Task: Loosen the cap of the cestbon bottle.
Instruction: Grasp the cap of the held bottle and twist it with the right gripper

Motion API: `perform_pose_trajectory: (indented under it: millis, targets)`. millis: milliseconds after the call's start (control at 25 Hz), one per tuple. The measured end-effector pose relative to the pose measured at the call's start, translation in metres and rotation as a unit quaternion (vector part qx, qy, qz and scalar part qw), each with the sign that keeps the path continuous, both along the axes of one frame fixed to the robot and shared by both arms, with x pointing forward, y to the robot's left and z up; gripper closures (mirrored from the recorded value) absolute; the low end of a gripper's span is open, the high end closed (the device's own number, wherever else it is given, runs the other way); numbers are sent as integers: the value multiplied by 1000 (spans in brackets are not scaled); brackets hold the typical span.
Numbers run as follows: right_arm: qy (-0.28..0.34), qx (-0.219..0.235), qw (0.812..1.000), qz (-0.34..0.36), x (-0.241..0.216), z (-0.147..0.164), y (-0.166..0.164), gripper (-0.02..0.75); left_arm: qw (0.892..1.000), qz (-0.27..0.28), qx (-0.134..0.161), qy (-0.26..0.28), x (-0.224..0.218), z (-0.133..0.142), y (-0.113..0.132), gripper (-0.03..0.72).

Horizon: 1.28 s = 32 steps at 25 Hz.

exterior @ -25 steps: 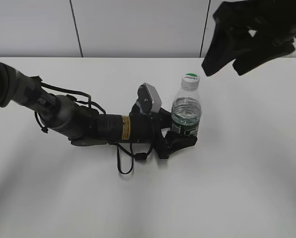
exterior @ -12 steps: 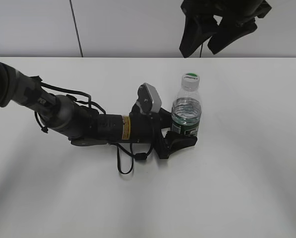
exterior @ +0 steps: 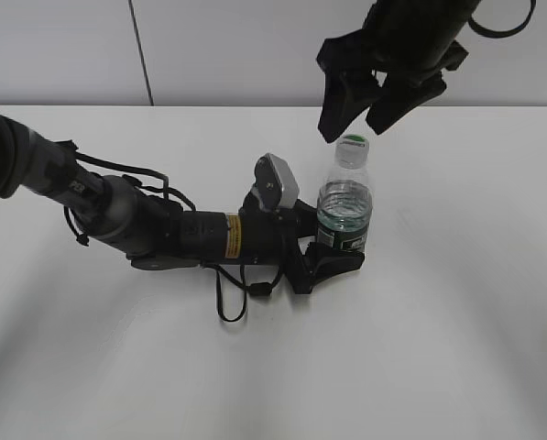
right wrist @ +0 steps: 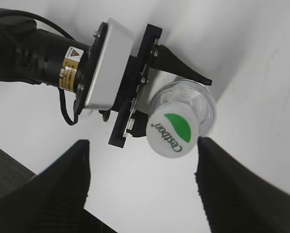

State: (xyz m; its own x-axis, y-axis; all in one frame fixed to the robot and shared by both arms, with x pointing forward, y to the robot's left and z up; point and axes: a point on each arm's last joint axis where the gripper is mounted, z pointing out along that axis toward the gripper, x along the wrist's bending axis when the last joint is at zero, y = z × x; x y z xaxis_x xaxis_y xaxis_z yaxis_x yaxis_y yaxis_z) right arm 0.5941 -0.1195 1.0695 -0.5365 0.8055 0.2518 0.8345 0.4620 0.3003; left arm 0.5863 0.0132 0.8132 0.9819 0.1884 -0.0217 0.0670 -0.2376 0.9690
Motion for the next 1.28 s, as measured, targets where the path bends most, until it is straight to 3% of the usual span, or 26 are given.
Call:
perform_pose_trajectory:
  millis: [240,560,840,960,1120,1280]
  targets:
    - [28,-24,999,-26,9,-23,1,222,1000,0,0,0,0,0,0,164]
    - [35,-34,998,-38,11,-28,0,231,1000,0,0,-1,0,0,0,164]
    - [31,-32,998,-38,12,-28,0,434,1000,0,1,-1,0,0,0,165]
    - [29,-33,998,-34,12,-28,0,438,1000,0,1,-1,0,0,0,165]
    - [18,-36,999,-2,12,-28,0,438,1000,0,1,-1,0,0,0,165]
    - [-30,-52,990,131,12,-28,0,438,1000,0,1,-2,0,0,0,165]
